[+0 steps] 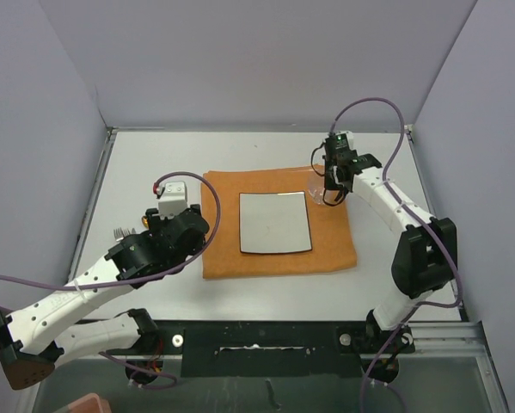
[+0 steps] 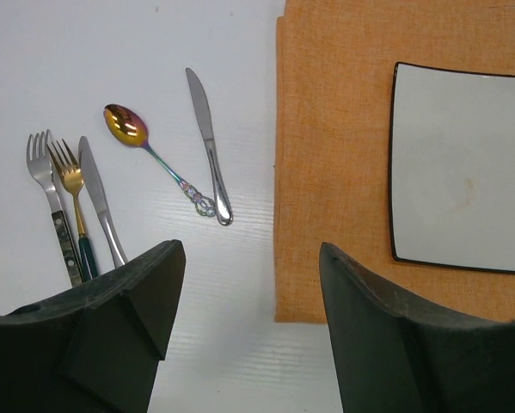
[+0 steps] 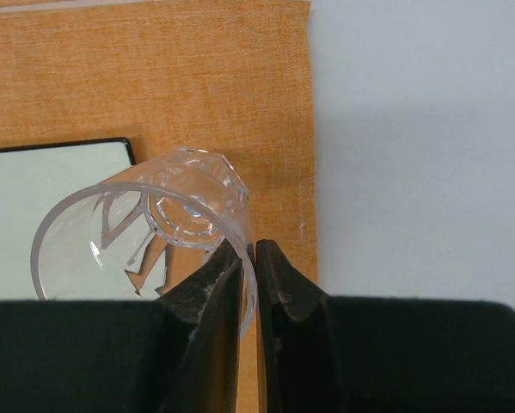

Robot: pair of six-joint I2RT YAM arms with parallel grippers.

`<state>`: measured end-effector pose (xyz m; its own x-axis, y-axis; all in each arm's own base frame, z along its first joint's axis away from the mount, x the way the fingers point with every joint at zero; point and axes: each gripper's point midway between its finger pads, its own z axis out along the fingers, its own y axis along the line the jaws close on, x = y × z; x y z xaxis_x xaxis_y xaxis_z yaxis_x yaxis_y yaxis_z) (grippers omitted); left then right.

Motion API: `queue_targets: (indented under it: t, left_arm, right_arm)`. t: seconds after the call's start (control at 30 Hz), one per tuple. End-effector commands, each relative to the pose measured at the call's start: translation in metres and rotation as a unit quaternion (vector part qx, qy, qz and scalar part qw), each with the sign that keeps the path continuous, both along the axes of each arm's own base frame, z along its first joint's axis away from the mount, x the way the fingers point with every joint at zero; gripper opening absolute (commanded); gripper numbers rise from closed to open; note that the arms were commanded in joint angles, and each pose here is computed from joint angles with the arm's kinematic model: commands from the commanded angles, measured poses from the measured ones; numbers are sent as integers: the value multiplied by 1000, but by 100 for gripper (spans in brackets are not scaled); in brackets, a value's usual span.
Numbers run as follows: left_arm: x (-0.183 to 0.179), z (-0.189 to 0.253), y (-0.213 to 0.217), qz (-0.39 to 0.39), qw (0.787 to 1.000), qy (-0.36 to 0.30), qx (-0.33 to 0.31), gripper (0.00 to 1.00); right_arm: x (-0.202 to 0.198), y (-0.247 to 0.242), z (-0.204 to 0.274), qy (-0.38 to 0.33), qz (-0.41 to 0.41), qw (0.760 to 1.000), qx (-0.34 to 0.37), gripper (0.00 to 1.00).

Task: Set the dinner table for one person
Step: Place the cup on the napkin.

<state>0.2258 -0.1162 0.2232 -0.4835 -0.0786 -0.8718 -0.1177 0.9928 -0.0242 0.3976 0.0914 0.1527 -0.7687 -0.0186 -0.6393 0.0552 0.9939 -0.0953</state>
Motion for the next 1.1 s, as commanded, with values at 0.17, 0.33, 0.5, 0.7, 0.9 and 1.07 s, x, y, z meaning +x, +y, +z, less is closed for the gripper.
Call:
queue_targets:
  t: [0.17,0.33,0.5,0.7,0.9,1.07]
  left_arm:
    - [3,9,-16,-20,999,-10,-31,62]
    - [3,9,-17,-30,999,-11,-24,62]
    - [1,14,-15,-32,999,-17,-28,62]
    - [1,18,-14,-34,999,-22,-32,62]
    - [-1,22,-11,-31,998,-25,-38,62]
    - [-4,24,-7,-28,998,-27,-44,62]
  right_arm:
    - [64,-20,18,-63,-56,996,24,0]
    - [82,-22,10,-55,-64,996,27,0]
    - [90,-29,-5,-47,-78,995,33,0]
    - [79,-28,-30,-28,-83,996,36,0]
    - [65,-32,-57,-1,-87,996,28,0]
    - [68,-34,-68,7,-88,996,22,0]
